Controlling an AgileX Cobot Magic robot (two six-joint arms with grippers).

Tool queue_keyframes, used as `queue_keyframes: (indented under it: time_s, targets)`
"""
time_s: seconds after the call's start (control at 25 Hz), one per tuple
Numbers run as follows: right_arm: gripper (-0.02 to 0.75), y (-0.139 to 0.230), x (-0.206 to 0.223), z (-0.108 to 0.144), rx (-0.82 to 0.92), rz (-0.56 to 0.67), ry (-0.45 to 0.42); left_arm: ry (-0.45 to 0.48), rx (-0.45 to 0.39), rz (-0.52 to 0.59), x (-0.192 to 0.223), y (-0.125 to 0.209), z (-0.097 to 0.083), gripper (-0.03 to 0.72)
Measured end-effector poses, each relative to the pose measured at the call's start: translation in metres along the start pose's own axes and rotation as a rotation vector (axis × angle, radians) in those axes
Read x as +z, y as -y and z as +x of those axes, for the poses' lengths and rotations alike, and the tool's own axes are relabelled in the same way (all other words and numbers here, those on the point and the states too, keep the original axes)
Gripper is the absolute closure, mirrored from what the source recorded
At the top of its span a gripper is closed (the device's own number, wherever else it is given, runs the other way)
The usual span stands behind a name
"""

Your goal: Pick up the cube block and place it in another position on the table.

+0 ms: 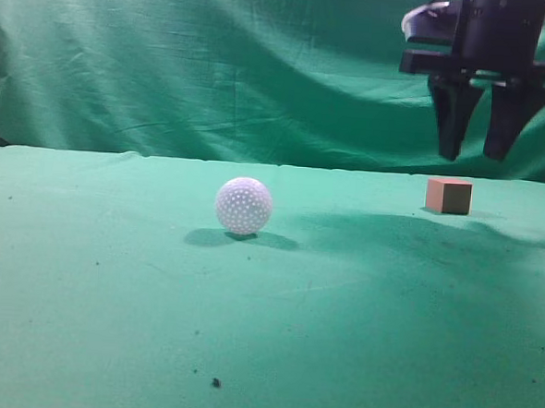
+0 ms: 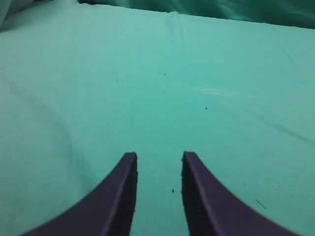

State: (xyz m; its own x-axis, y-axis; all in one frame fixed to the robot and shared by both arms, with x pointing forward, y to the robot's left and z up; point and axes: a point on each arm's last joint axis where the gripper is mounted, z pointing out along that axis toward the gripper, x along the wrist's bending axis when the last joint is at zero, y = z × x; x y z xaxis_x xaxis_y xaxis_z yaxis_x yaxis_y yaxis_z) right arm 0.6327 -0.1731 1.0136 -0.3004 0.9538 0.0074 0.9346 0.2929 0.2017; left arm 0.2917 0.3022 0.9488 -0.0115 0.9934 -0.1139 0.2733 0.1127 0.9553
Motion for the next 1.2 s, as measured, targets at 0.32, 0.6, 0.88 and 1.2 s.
queue_keyframes:
  time_s: [0.32, 0.6, 0.88, 1.2]
  targets:
    - [0.738, 0.05, -0.136, 0.008, 0.019, -0.239, -0.084, 0.0, 0.0, 0.0, 0.0, 0.0, 0.0, 0.426]
    - [0.738, 0.126, -0.169, 0.009, 0.036, -0.329, -0.094, 0.0, 0.0, 0.0, 0.0, 0.0, 0.0, 0.426]
    - [0.738, 0.201, -0.164, 0.012, 0.066, -0.43, -0.151, 0.0, 0.0, 0.0, 0.0, 0.0, 0.0, 0.426]
    - [0.738, 0.272, -0.175, 0.019, 0.053, -0.436, -0.222, 0.0, 0.0, 0.0, 0.0, 0.0, 0.0, 0.426]
